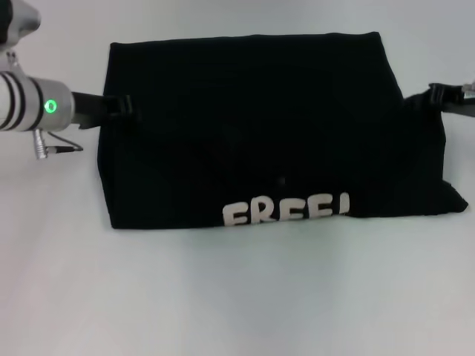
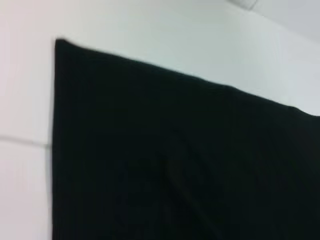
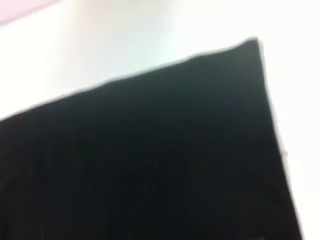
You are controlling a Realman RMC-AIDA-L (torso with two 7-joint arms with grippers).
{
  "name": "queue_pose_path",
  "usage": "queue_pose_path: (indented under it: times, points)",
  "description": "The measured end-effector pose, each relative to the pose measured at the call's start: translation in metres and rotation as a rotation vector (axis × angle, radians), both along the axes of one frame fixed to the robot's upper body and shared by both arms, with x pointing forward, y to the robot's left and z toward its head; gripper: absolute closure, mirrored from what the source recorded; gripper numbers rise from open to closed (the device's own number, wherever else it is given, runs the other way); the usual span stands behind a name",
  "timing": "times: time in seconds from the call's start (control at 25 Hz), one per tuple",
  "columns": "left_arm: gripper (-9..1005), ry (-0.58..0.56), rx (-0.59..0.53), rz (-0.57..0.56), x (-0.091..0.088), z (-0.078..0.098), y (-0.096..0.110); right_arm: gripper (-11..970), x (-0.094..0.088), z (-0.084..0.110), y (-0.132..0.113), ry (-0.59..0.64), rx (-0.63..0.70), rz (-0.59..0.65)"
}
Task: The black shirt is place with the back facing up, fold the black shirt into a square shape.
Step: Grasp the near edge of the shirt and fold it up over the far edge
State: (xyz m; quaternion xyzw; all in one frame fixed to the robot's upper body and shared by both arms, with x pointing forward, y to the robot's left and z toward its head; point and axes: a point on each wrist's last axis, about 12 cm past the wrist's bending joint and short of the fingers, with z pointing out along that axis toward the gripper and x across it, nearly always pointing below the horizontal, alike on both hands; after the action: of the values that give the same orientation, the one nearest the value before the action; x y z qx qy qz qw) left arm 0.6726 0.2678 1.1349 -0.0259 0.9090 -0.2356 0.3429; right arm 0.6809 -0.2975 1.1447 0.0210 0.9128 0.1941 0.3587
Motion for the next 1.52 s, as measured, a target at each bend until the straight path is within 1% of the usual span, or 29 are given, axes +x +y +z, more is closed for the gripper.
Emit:
queue_pose_path:
  times: [0.12, 0.28, 0.44, 0.6, 0.8, 0.96, 1.08, 1.28, 1.52]
  points:
    - [964, -0.040, 0.047, 0.010, 0.006, -0.002, -0.011, 880, 0.007, -0.005, 0.008, -0.044, -0.039, -0.027]
    - [964, -0.087, 0.108, 0.021, 0.010, -0.010, -0.027, 880, 0.014, -0.018, 0.024, -0.096, -0.101, -0.056]
    - [964, -0.126, 0.145, 0.044, 0.013, -0.012, -0.032, 879, 0.017, -0.025, 0.041, -0.156, -0.165, -0.063]
    - [964, -0.162, 0.171, 0.064, 0.017, -0.010, -0.033, 879, 0.022, -0.022, 0.051, -0.211, -0.197, -0.081]
    - [964, -0.190, 0.193, 0.069, 0.019, -0.009, -0.037, 878, 0.025, -0.018, 0.052, -0.232, -0.204, -0.094]
    - [965, -0.220, 0.234, 0.033, 0.020, -0.012, -0.053, 878, 0.026, -0.018, 0.051, -0.244, -0.209, -0.112]
    - [965, -0.240, 0.240, 0.030, 0.022, -0.010, -0.060, 877, 0.027, -0.016, 0.052, -0.250, -0.201, -0.119]
    - [964, -0.253, 0.222, 0.036, 0.024, -0.006, -0.065, 877, 0.028, -0.015, 0.053, -0.261, -0.171, -0.146]
    - [964, -0.283, 0.214, 0.052, 0.025, -0.001, -0.066, 876, 0.024, -0.021, 0.051, -0.244, -0.171, -0.148]
